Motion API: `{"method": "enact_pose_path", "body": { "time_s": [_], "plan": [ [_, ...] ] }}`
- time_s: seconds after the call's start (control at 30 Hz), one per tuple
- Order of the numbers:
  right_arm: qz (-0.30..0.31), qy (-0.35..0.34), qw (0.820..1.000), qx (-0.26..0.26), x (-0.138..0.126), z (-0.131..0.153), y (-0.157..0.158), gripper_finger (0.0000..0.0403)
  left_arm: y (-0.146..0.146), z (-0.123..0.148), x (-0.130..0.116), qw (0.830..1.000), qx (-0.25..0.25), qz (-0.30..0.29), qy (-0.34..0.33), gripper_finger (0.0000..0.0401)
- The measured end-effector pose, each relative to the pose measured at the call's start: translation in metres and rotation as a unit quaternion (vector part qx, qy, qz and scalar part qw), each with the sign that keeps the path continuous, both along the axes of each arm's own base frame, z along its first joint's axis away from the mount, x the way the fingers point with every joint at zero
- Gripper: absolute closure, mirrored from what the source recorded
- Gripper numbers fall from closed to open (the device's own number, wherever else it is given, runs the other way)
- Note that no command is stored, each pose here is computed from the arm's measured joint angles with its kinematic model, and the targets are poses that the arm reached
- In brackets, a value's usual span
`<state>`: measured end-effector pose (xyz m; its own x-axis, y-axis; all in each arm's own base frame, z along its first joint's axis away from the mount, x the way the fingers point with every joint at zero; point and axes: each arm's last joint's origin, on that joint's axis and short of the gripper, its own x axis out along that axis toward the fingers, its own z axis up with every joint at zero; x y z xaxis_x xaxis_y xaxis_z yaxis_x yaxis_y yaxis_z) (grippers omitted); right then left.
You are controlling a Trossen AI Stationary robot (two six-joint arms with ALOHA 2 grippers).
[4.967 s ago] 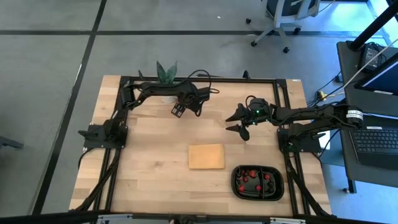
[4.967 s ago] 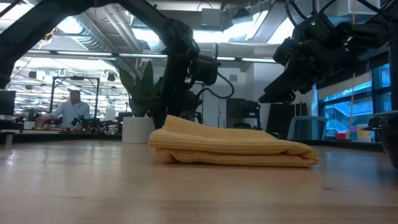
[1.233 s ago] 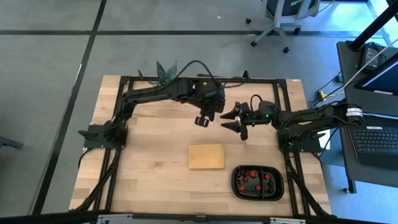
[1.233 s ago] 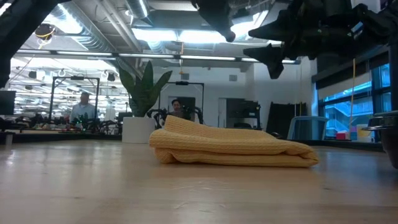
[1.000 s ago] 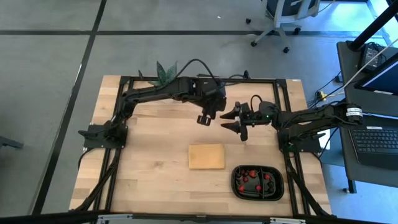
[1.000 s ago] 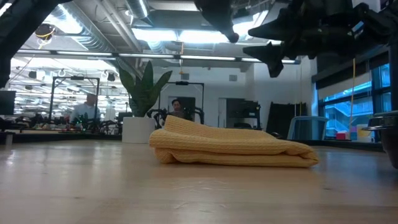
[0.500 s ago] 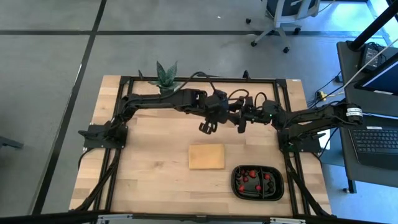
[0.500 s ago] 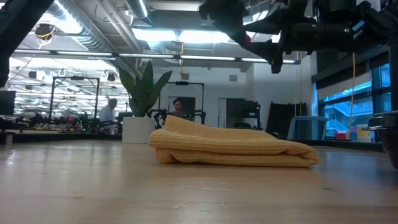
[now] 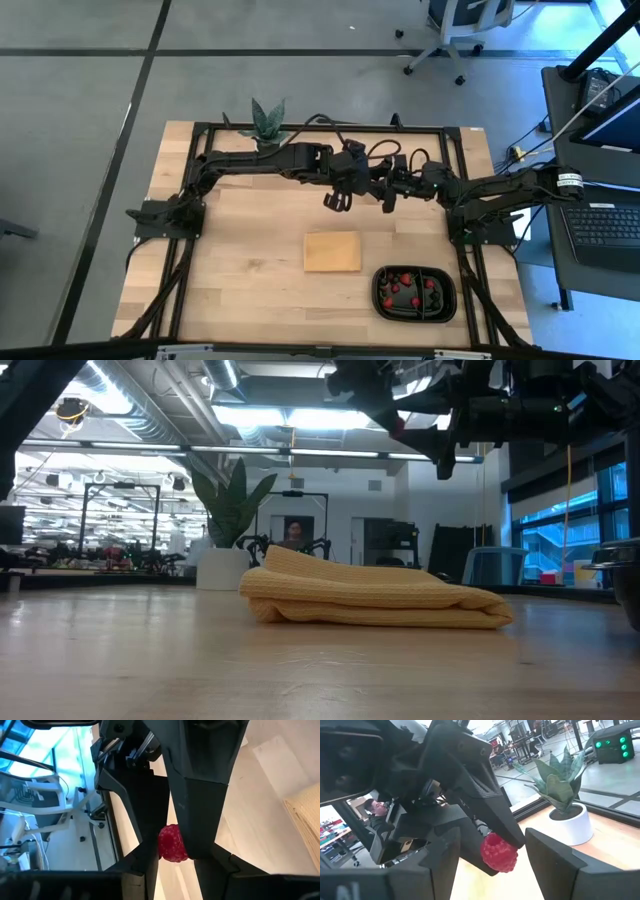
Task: Pick and placing Produce into tupperware
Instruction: Put the red raspberry into the black container
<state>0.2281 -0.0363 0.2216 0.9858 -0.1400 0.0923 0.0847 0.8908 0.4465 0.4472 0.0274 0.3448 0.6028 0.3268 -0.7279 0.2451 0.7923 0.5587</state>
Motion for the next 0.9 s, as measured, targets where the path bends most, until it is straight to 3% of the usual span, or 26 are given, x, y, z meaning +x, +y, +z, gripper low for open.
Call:
{"method": "enact_pose_path", "body": {
  "time_s": [0.17, 0.53, 0.9],
  "plan": [
    [0.0, -0.001, 1.0, 0.0, 0.0, 0.0, 0.0, 0.0198, -0.002, 0.001, 0.001, 1.0, 0.015, 0.006, -0.005, 0.0301],
    [0.0, -0.001, 1.0, -0.012, 0.0, 0.001, 0.0, 0.0297, -0.012, 0.002, 0.004, 1.0, 0.023, -0.012, -0.017, 0.0301],
    [0.002, 0.016, 1.0, -0.016, 0.001, -0.002, 0.0, 0.0304, -0.011, 0.0, 0.002, 1.0, 0.009, -0.009, -0.002, 0.0291]
  ]
}}
